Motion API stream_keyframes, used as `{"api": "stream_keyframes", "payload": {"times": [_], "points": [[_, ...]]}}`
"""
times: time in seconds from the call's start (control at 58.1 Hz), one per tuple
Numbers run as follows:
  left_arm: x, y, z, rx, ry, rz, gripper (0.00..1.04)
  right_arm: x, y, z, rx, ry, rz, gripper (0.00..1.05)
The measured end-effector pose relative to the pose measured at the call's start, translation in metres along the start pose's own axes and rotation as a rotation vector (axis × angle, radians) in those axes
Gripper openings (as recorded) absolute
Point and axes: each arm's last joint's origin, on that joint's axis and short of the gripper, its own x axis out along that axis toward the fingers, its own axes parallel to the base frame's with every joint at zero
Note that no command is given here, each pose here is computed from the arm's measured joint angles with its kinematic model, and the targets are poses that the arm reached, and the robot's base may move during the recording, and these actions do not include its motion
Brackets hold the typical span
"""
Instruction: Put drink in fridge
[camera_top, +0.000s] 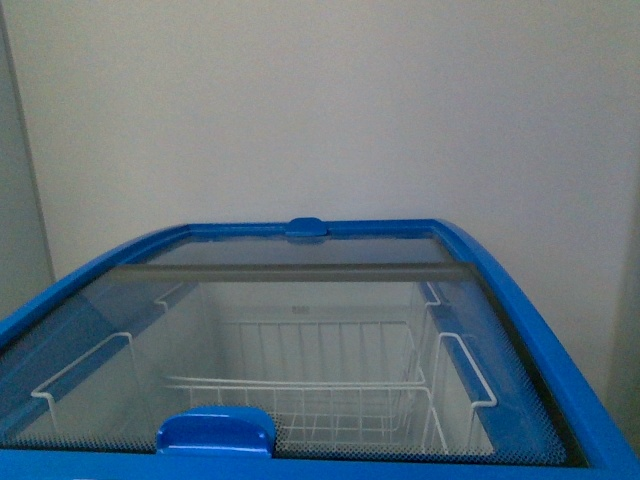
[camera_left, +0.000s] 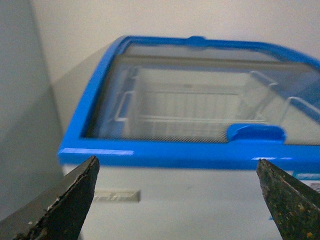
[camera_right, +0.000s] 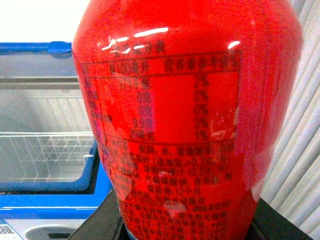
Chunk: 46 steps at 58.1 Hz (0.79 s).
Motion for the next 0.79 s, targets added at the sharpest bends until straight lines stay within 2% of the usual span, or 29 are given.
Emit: {"api": "stream_keyframes", "payload": {"times": [0.155, 0.224, 0.327, 0.517, 0.654, 0.792], "points": [[0.058, -0.016, 0.044, 0.211, -0.138, -0.264, 0.97, 0.0, 0.0, 0.0, 0.0, 0.0, 0.0, 0.37], [0.094, -0.03, 0.051, 0.339, -0.136, -0.423, 0.97, 0.0, 0.0, 0.0, 0.0, 0.0, 0.001, 0.37], [0.133, -0.052, 0.047, 0.464, -0.094, -0.636, 0.97, 0.0, 0.0, 0.0, 0.0, 0.0, 0.001, 0.37], [0.181, -0.078, 0.04, 0.659, -0.045, -0.859, 0.97, 0.0, 0.0, 0.0, 0.0, 0.0, 0.001, 0.37], [0.206, -0.079, 0.027, 0.813, 0.026, -0.952, 0.97, 0.0, 0.0, 0.0, 0.0, 0.0, 0.001, 0.37], [0.22, -0.063, 0.021, 0.927, 0.088, -1.0, 0.97, 0.0, 0.0, 0.0, 0.0, 0.0, 0.001, 0.37]]}}
